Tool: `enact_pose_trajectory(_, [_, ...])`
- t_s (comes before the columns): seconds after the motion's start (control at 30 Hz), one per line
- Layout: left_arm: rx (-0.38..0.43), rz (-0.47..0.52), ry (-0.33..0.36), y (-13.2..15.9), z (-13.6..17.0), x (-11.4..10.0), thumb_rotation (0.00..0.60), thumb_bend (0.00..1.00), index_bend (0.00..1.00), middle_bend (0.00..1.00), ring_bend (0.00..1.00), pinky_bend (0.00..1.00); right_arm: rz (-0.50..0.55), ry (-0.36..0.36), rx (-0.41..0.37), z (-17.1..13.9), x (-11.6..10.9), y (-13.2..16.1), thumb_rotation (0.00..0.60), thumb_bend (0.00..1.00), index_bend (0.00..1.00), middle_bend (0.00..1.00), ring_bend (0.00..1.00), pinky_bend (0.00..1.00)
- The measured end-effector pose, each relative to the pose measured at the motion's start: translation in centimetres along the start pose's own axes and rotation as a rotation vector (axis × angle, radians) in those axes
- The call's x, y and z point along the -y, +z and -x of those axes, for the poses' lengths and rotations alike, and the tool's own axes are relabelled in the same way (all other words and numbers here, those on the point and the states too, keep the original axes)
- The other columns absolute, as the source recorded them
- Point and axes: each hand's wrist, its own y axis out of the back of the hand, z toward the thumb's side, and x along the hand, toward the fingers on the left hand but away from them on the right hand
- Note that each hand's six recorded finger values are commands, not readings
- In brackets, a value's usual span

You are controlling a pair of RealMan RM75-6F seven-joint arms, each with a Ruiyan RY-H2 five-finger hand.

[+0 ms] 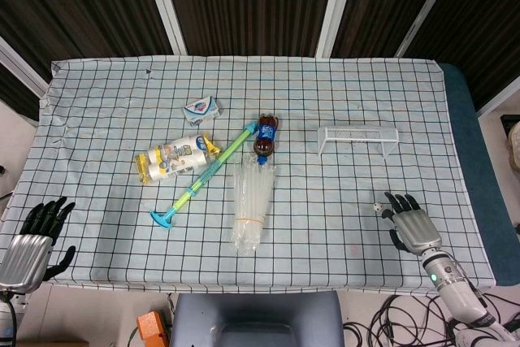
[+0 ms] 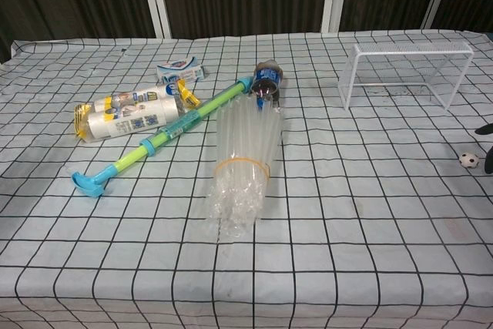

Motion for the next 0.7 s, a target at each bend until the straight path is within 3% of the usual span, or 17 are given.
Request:
enact_pose_trajectory(0.27, [-0.009, -0.005, 0.003, -0.1, 0.2, 0.1, 0.600, 0.41, 0.00, 0.00, 0.00, 0.07, -0.007, 0.017, -0.004, 0.5, 0.2, 0.2, 0.600, 0.68, 0.41, 0.00, 0.00, 0.00])
enact_pose_trajectory(0.3, [-0.009, -0.003, 0.002, -0.1, 0.2, 0.1, 0.600, 0.41, 0.00, 0.00, 0.00, 0.07, -0.010, 0.019, -0.003, 0.5, 0.2, 0.2, 0.600, 0.68, 0.37, 0.00, 0.00, 0.00])
enact_pose_trajectory(0.4, [-0.011, -0.004, 0.003, -0.2, 0.1, 0.0, 0.600, 0.41, 0.00, 0.00, 0.00, 0.07, -0.020, 0.035, 0.004, 1.0, 0.2, 0.2, 0.600, 0.68, 0.07, 0.00, 0.00, 0.00])
enact_pose_trajectory(0.43, [-0.012, -0.005, 0.003, -0.2, 0.1, 0.0, 0.600, 0.41, 0.00, 0.00, 0.00, 0.07, -0.020, 0.041, 0.008, 1.2, 0.1, 0.2, 0.600, 0.68, 0.03, 0.00, 0.00, 0.00])
enact_pose_trajectory(0.6, [-0.011, -0.005, 0.009, -0.2, 0.2, -0.1, 0.600, 0.41, 0.00, 0.00, 0.00, 0.07, 0.007, 0.045, 0.035, 2.8, -1.0, 0.4, 0.600, 0.66, 0.00, 0.00, 0.00, 0.00])
enact_pose_trajectory(0.7, [-0.002, -0.005, 0.023, 0.0, 0.5, -0.4, 0.600, 0.41, 0.00, 0.00, 0.00, 0.07, 0.036, -0.017, 0.050, 3.2, -2.5, 0.5, 0.600, 0.64, 0.00, 0.00, 0.00, 0.00])
